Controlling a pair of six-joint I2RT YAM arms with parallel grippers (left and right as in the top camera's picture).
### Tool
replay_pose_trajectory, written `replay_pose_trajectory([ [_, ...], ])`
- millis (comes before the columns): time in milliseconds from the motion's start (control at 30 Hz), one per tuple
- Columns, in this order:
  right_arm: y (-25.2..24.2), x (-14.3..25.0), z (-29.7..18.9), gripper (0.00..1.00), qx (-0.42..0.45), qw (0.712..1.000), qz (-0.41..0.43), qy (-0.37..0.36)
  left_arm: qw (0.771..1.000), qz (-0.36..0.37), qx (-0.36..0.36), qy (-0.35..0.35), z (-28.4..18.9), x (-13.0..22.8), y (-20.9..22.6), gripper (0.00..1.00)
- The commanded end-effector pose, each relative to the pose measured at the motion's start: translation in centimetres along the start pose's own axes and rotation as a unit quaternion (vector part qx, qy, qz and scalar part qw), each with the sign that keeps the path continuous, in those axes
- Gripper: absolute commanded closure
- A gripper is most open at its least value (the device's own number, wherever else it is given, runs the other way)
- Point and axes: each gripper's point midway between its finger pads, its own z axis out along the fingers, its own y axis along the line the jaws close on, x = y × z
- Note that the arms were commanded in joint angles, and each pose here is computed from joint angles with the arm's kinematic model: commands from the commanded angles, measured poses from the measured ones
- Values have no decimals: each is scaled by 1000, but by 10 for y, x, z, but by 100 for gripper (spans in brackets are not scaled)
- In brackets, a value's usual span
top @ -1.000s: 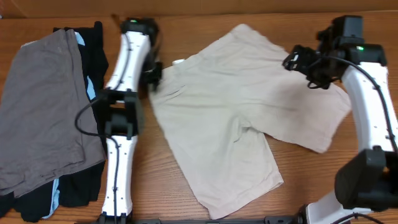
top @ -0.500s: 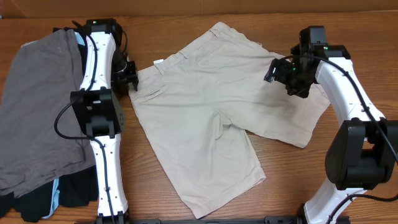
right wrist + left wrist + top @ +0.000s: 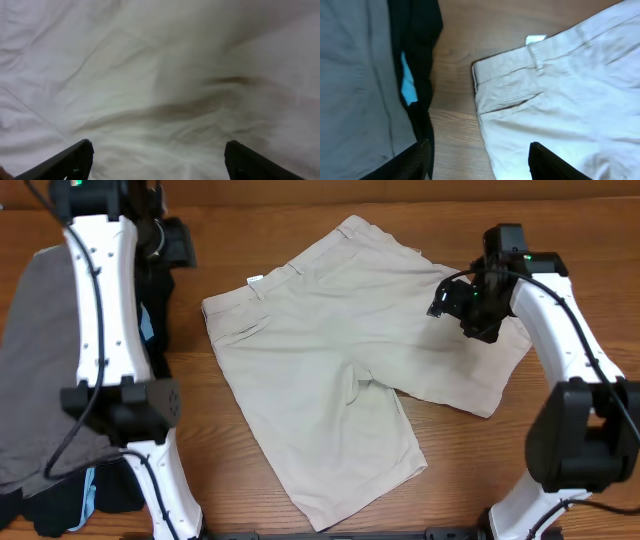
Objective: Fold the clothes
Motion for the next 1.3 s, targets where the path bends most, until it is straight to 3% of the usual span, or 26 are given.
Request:
replay_pose_trajectory([
  [0, 13, 6, -47, 12, -24, 999, -9, -42, 1000, 13, 8, -28, -26, 2, -12, 33],
  [200, 38, 52, -55, 12, -18, 998, -53, 0, 995, 55, 18, -84, -69, 6, -32, 27],
  [400, 77, 109, -11, 12, -6, 990, -134, 40, 990, 55, 25, -128, -84, -6, -36, 20],
  [700, 27, 191, 48, 13, 107, 985, -64, 121, 989, 44, 1, -138, -84, -14, -21, 16],
  [933, 5, 205, 72, 14, 118, 984, -52, 127, 989, 43, 0, -143, -85, -16, -21, 12],
  [1267, -23, 202, 83, 29, 165, 981, -31, 95, 988, 43, 0, -147, -84, -19, -21, 9],
])
